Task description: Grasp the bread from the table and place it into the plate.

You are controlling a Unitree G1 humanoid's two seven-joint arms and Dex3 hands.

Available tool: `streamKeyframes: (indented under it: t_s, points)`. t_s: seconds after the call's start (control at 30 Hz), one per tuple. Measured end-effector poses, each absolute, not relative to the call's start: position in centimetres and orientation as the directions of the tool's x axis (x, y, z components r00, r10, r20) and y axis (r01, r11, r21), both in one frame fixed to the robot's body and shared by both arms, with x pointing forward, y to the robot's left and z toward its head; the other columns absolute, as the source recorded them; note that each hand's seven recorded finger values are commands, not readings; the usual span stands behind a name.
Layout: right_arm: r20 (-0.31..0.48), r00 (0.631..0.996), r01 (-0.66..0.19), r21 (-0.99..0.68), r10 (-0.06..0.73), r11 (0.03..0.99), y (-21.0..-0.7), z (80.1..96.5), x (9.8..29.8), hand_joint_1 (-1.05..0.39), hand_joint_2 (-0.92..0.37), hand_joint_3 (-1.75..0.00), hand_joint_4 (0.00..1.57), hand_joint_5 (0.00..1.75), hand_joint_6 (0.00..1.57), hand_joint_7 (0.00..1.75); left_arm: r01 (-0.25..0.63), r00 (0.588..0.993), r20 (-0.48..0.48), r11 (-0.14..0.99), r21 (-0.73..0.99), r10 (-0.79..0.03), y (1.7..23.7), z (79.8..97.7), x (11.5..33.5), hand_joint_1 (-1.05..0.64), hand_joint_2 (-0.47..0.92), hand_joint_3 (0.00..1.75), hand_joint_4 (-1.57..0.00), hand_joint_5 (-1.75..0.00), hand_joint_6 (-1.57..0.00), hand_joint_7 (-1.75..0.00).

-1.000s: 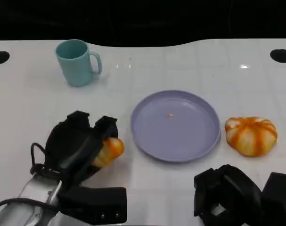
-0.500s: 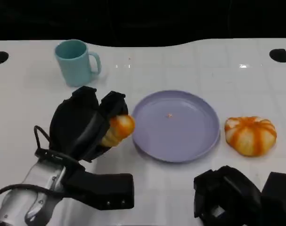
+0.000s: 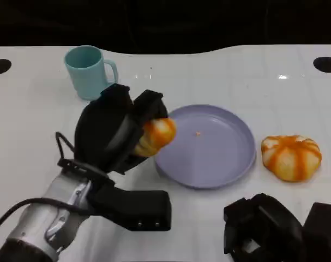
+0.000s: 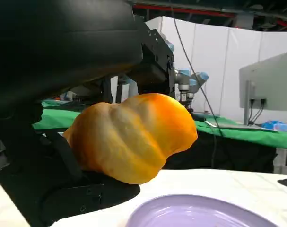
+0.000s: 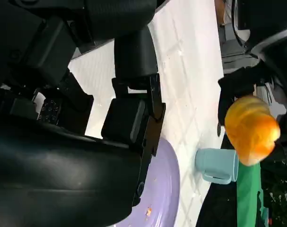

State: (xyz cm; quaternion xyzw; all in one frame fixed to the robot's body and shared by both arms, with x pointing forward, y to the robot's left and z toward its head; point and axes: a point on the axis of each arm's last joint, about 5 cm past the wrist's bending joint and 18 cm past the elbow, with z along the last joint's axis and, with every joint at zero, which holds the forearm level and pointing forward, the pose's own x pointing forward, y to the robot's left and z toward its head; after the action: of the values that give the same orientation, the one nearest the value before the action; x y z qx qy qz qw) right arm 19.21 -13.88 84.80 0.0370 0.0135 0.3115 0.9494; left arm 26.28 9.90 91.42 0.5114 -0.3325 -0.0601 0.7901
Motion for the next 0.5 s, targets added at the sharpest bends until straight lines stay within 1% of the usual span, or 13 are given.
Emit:
streamKeyframes:
  t_s: [0.17,0.3,0.5]
  points:
    - [-0.003,0.807,-0.588,0.095,0.59,0.804,-13.9,84.6,19.0,-1.05,-0.1,-1.18,1.57,1.23,1.57,0.92,-0.222,0.749,0.471,0.493,0.841,-0.466,8.6,91.8,26.8,-0.27,0.24,1.39,-0.97,-1.75,-0.73,-1.75]
    - [-0.008,0.807,-0.586,0.103,0.59,0.803,-13.9,84.5,18.8,-1.05,-0.09,-1.2,1.55,1.23,1.57,0.92,-0.18,0.745,0.442,0.488,0.854,-0.499,7.5,91.5,27.3,-0.26,0.23,1.4,-0.97,-1.75,-0.74,-1.75]
    - [-0.013,0.804,-0.592,0.082,0.595,0.802,-13.5,84.6,18.6,-1.05,-0.13,-1.17,1.51,1.27,1.57,0.95,-0.139,0.737,0.401,0.459,0.878,-0.544,6.0,91.6,28.5,-0.25,0.23,1.39,-0.98,-1.75,-0.76,-1.75]
